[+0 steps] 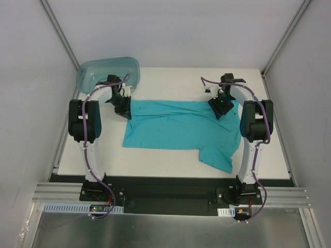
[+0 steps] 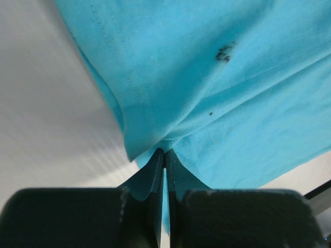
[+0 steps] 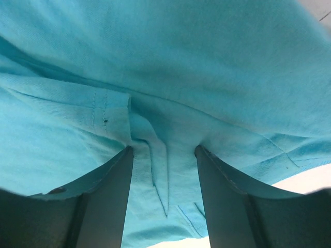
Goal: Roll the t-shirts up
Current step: Fold the T-shirt at the center of the board.
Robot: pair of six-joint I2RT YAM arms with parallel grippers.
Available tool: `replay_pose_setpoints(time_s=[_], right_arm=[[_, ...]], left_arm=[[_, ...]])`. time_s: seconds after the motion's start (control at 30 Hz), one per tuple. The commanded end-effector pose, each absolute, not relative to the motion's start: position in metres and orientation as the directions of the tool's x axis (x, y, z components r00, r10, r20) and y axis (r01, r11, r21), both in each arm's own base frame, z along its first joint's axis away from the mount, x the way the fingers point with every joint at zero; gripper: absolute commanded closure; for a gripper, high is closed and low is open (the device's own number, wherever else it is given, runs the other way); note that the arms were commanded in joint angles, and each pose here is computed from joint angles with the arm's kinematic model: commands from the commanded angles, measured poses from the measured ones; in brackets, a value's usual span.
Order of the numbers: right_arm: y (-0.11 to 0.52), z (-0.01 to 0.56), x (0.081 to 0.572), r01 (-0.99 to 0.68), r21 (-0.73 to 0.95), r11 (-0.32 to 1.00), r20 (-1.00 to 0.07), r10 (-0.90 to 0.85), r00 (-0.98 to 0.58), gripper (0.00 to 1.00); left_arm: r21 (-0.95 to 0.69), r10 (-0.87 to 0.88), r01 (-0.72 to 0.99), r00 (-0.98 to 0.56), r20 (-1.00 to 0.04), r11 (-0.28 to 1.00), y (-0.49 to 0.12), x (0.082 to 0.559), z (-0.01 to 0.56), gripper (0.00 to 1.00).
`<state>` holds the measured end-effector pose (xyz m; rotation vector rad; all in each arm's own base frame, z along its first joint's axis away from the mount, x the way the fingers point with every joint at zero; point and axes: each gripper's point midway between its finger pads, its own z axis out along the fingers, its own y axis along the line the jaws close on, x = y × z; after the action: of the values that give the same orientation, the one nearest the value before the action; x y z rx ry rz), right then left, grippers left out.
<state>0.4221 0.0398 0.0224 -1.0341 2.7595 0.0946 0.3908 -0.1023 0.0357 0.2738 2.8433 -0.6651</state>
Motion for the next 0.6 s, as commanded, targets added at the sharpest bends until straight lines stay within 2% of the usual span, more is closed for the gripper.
replay_pose_setpoints(time_s=[0.0,0.13,0.33,0.4,0.43,0.5,0.57], right_arm=[[0.035,0.013,0.415,-0.668,-0.008,0.744,-0.142,-0.662,-0.736,0.45],[0.031,0.008,0.411,-0.666,-0.012,0.746,-0.114,-0.662,-0.74,0.46],[0.029,0.003,0.406,-0.67,-0.009,0.743,-0.092,-0.668,-0.739,0.46],[0.028,0.002,0.405,-0.667,-0.011,0.745,-0.089,-0.665,-0.741,0.46],[0.028,0.002,0.406,-0.67,-0.011,0.743,-0.089,-0.668,-0.739,0.46],[0.028,0.002,0.405,-0.666,-0.009,0.746,-0.088,-0.664,-0.742,0.46],[0.028,0.002,0.405,-0.667,-0.008,0.745,-0.091,-0.665,-0.741,0.46]], left_arm=[[-0.369,0.166,0.265,-0.946,-0.278,0.891,-0.091,0.393,0.052,0.99],[-0.359,0.176,0.273,-0.944,-0.28,0.892,-0.089,0.392,0.052,1.0],[-0.212,0.213,0.277,-0.935,-0.282,0.937,-0.059,0.402,0.045,0.98],[-0.173,0.21,0.273,-0.926,-0.313,0.946,-0.049,0.415,0.052,0.86],[-0.169,0.217,0.283,-0.919,-0.329,0.944,-0.048,0.419,0.057,0.75],[-0.198,0.215,0.306,-0.9,-0.378,0.931,-0.054,0.425,0.075,0.68],[-0.221,0.214,0.312,-0.901,-0.377,0.924,-0.057,0.417,0.083,0.63]])
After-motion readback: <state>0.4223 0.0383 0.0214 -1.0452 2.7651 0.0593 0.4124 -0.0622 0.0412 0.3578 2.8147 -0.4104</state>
